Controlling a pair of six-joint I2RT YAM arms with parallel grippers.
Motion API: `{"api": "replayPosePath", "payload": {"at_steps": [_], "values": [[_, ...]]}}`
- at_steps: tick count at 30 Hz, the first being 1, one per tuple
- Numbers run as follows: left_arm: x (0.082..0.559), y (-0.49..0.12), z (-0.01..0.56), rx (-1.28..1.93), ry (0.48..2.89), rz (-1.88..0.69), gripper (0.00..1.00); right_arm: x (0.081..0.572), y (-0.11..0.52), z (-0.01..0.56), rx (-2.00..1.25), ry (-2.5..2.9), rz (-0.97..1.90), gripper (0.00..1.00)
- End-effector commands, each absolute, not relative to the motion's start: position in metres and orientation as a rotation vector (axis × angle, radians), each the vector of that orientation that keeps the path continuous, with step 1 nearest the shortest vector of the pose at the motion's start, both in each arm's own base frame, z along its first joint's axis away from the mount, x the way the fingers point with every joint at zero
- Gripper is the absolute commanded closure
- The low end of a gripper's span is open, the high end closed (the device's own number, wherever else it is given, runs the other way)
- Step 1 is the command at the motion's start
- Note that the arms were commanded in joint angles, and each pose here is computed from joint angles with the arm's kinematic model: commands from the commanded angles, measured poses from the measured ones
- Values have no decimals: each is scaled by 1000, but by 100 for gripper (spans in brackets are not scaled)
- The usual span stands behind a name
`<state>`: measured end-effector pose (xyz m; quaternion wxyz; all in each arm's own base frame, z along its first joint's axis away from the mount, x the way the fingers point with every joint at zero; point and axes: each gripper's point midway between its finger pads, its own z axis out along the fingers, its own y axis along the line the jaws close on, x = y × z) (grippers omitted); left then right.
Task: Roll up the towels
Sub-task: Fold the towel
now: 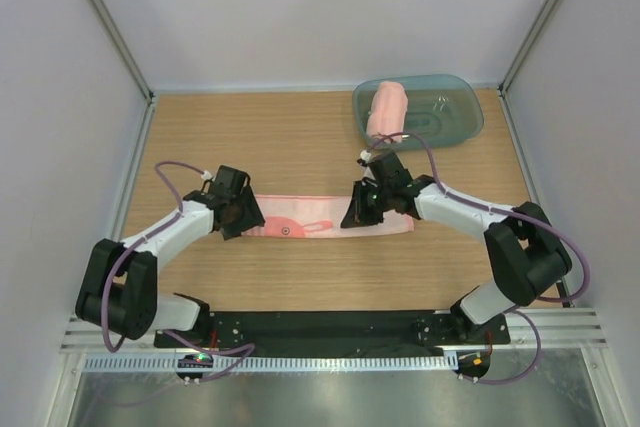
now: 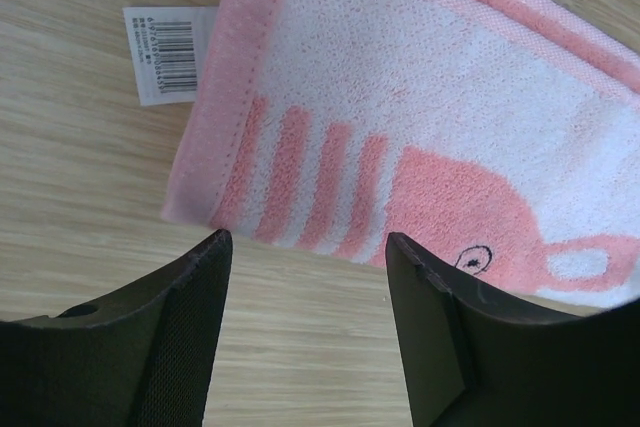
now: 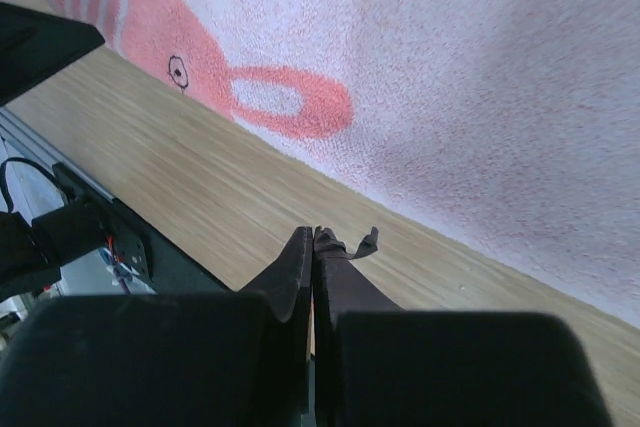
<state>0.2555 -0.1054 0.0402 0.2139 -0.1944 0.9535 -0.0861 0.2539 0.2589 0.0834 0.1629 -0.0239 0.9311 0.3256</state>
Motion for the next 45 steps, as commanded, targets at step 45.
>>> {"api": "replayPosePath", "payload": {"at_steps": [45], "values": [[263,-78,6,-601,2640,5,72,241,368,36,-311,2642,1380,99]]}}
